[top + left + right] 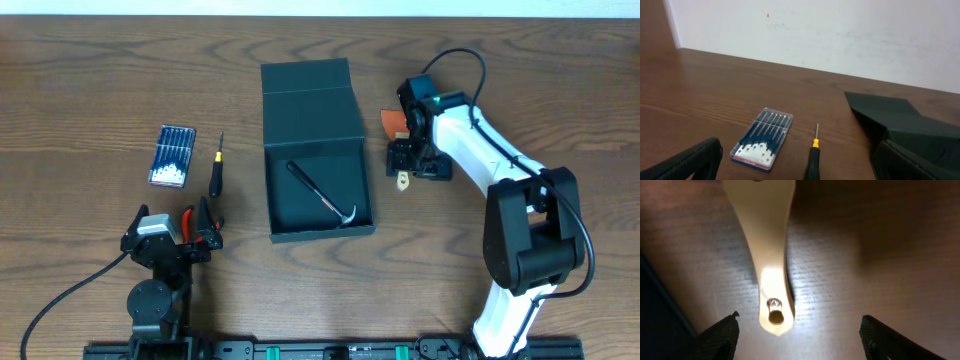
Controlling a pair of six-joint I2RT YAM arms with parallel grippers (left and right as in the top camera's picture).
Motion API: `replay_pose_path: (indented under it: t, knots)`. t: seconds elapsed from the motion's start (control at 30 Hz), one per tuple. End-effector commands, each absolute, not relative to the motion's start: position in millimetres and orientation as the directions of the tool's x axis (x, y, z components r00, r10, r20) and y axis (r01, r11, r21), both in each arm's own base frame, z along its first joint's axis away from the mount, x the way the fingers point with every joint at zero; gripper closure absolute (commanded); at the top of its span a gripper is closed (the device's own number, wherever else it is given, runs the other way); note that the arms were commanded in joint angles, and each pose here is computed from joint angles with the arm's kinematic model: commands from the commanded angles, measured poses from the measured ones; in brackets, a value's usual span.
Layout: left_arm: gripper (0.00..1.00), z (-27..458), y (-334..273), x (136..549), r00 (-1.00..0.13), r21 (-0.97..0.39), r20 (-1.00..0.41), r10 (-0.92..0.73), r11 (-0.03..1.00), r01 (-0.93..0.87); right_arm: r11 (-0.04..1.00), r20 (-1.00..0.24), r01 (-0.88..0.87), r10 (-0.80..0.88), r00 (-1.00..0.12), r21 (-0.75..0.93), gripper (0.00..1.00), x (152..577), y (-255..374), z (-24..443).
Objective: Pack container
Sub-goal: 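Move the right gripper to the scraper and grasp its wooden handle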
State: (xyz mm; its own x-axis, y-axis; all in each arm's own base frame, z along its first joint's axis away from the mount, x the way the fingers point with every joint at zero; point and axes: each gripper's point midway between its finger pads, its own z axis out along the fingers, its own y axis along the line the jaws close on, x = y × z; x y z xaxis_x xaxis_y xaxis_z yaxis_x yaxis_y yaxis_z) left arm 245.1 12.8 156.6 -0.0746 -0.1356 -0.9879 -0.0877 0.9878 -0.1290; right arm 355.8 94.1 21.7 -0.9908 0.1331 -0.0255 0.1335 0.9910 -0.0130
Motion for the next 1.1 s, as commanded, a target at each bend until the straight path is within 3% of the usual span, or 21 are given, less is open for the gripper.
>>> replay_pose_path:
  t: [0.0,0.33,0.8,0.83,0.87,0.97,1.07]
  knots:
    - [0.02,148,14,245,-0.098,-0.113,-0.988,-0.122,0.989,-0.096,0.987,-0.050,0.163,0.162,-0.985,0.003,0.21,360,97,20]
    - [0.02,148,14,245,-0.098,-0.113,-0.988,-0.122,0.989,-0.096,0.981,-0.121,0.192,0.195,-0.973,0.040,0.17,380,103,18]
    - [0.01,148,14,245,-0.099,-0.113,-0.988,-0.122,0.989,-0.096,0.982,0.046,0.188,0.189,-0.981,-0.025,0.18,356,99,-43]
    - [0.02,148,14,245,-0.098,-0.113,-0.988,-0.122,0.989,-0.096,0.982,0.049,0.188,0.188,-0.981,-0.022,0.21,356,100,-43]
    - [0.01,148,14,245,-0.099,-0.113,-0.988,-0.122,0.989,-0.096,0.982,0.049,0.187,0.188,-0.981,-0.020,0.30,356,101,-43]
    - [0.02,148,14,245,-0.099,-0.113,-0.988,-0.122,0.989,-0.096,0.985,0.036,0.175,0.175,-0.984,-0.012,0.70,360,104,-42]
    - [0.01,148,14,245,-0.099,-0.113,-0.988,-0.122,0.989,-0.096,0.986,0.034,0.168,0.168,-0.985,-0.011,0.87,361,104,-40]
